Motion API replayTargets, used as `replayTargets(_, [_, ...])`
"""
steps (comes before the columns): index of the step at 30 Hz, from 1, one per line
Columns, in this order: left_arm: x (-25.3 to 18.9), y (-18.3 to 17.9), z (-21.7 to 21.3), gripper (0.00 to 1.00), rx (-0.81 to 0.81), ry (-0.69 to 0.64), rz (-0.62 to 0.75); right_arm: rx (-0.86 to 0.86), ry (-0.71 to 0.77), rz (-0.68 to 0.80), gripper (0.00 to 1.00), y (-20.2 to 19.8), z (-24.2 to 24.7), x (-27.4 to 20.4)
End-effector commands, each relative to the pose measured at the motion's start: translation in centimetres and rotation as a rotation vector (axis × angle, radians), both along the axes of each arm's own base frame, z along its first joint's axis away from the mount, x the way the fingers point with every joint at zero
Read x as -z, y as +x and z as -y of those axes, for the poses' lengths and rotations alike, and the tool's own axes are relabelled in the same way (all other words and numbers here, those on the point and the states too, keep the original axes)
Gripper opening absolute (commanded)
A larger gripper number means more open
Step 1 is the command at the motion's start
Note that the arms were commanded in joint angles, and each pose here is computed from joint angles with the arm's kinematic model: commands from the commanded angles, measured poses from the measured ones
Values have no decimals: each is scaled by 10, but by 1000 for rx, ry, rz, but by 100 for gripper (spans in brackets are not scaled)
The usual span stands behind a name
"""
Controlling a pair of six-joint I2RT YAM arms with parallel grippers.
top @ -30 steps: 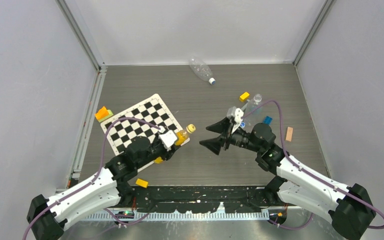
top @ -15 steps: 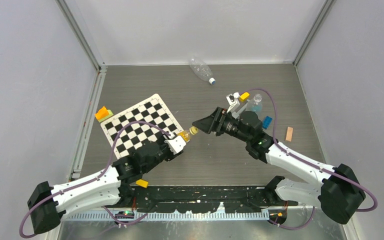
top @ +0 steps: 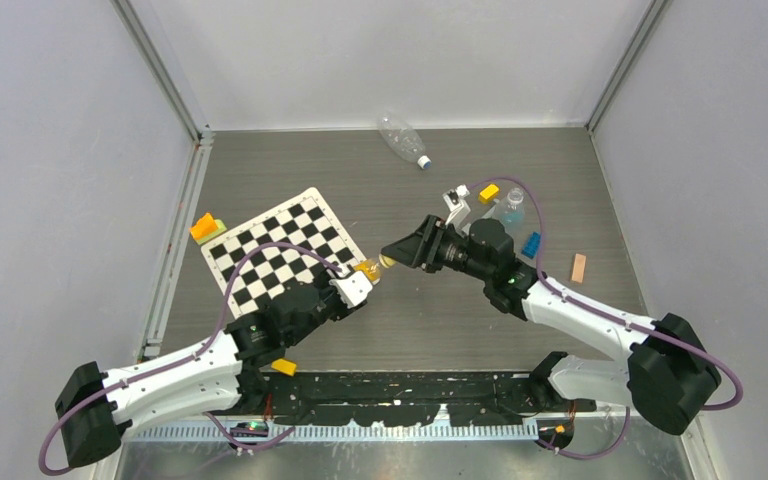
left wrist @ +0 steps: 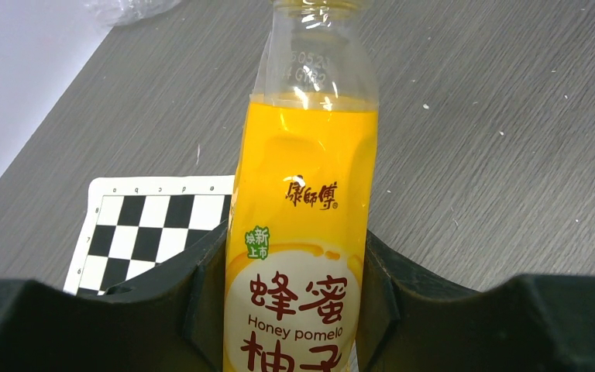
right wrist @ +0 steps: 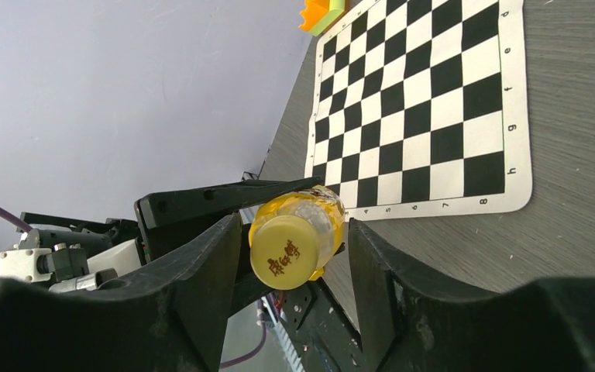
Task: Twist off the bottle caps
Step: Unscrew the bottle cap from the plastic bottle.
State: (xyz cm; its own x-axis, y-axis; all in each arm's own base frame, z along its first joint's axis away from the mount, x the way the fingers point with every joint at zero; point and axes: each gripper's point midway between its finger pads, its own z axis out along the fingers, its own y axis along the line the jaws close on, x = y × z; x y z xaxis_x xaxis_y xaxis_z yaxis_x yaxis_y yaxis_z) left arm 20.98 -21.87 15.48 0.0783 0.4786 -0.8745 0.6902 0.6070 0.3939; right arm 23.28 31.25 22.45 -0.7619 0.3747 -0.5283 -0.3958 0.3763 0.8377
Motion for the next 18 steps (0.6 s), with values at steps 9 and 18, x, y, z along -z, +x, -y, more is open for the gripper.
replayTargets(9, [-22, 3, 9, 0, 8, -77, 46, -49, 54, 75, 28, 1, -10, -27])
replayTargets(18, [-29, -11, 18, 0, 98, -118, 31, -148, -20, 334, 14, -19, 0, -31])
